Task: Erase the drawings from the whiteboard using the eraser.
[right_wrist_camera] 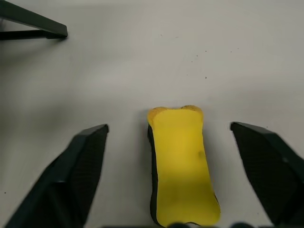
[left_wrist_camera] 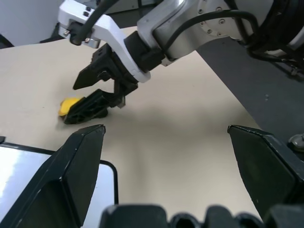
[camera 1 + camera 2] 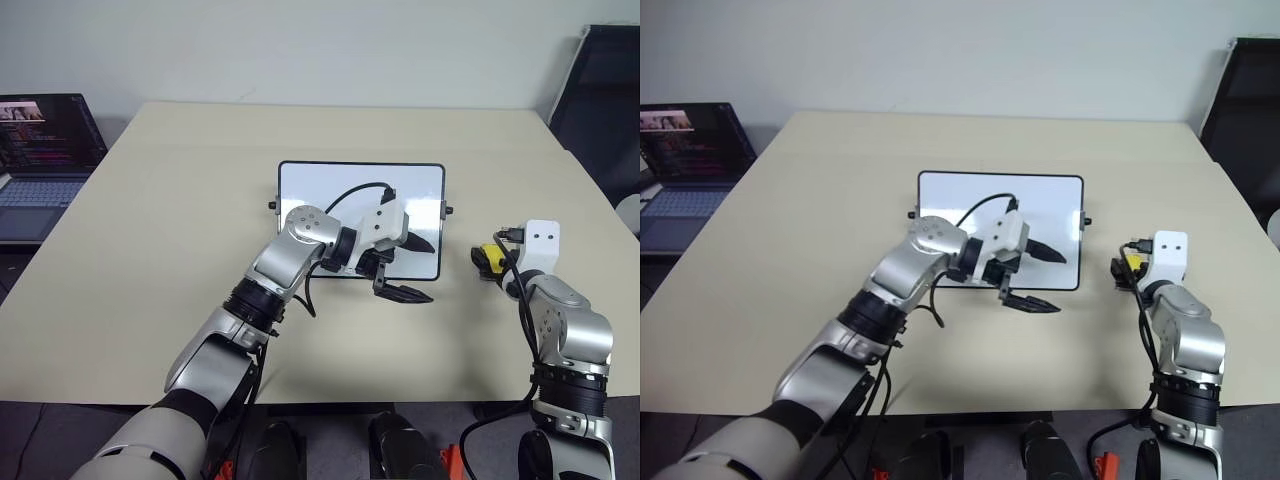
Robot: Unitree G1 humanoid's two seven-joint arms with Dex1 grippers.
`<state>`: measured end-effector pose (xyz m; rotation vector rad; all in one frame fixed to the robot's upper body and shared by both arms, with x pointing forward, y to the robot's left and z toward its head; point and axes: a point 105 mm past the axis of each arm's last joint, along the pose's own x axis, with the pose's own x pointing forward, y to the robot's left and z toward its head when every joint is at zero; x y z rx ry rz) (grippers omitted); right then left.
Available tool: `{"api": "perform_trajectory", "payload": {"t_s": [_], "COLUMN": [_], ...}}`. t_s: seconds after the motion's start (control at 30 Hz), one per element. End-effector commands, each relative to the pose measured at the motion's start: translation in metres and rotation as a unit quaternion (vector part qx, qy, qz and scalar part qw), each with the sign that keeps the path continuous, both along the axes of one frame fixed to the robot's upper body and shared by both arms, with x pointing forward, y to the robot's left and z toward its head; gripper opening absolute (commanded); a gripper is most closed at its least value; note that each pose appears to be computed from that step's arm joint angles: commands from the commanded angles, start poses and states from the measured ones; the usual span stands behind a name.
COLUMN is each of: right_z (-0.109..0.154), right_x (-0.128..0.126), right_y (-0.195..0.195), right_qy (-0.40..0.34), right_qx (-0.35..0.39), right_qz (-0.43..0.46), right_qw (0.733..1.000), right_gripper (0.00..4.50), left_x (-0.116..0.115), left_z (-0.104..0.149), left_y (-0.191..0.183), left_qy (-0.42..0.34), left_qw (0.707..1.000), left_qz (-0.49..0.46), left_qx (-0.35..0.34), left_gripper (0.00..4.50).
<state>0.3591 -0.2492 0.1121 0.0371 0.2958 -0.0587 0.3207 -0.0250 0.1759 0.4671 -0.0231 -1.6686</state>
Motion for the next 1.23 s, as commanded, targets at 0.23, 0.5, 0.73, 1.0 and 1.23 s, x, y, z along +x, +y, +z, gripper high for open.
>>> {"api": "perform_trajectory", "payload": {"t_s": [0.23,0.5,0.73,1.0,1.23], "right_z": [0.057,0.022,0.004,0.002,0.004], "right_x": [-0.035,-0.078,-0.087,-0.086,-0.094], "right_y": [0.05,0.059,0.019,0.009,-0.001], "right_qy": [-0.125,-0.196,-0.219,-0.206,-0.189], "right_qx": [-0.047,-0.03,-0.017,-0.025,-0.036], "right_qz": [0.099,0.039,-0.003,0.029,0.013], "right_qw": [0.986,0.979,0.976,0.978,0.981], "right_gripper": [4.47,4.47,4.47,4.47,4.47], "left_x": [0.012,-0.001,-0.005,-0.005,-0.003], "left_z": [0.036,-0.004,-0.029,-0.025,-0.045], "left_y": [0.085,0.201,0.231,0.215,0.198], "left_qy": [0.015,0.009,-0.033,-0.048,-0.024], "left_qw": [0.974,0.803,0.718,0.71,0.721], "left_qz": [0.174,0.546,0.66,0.664,0.655], "left_qx": [-0.141,-0.238,-0.218,-0.231,-0.222], "left_gripper": [4.5,4.5,4.5,4.5,4.5]}}
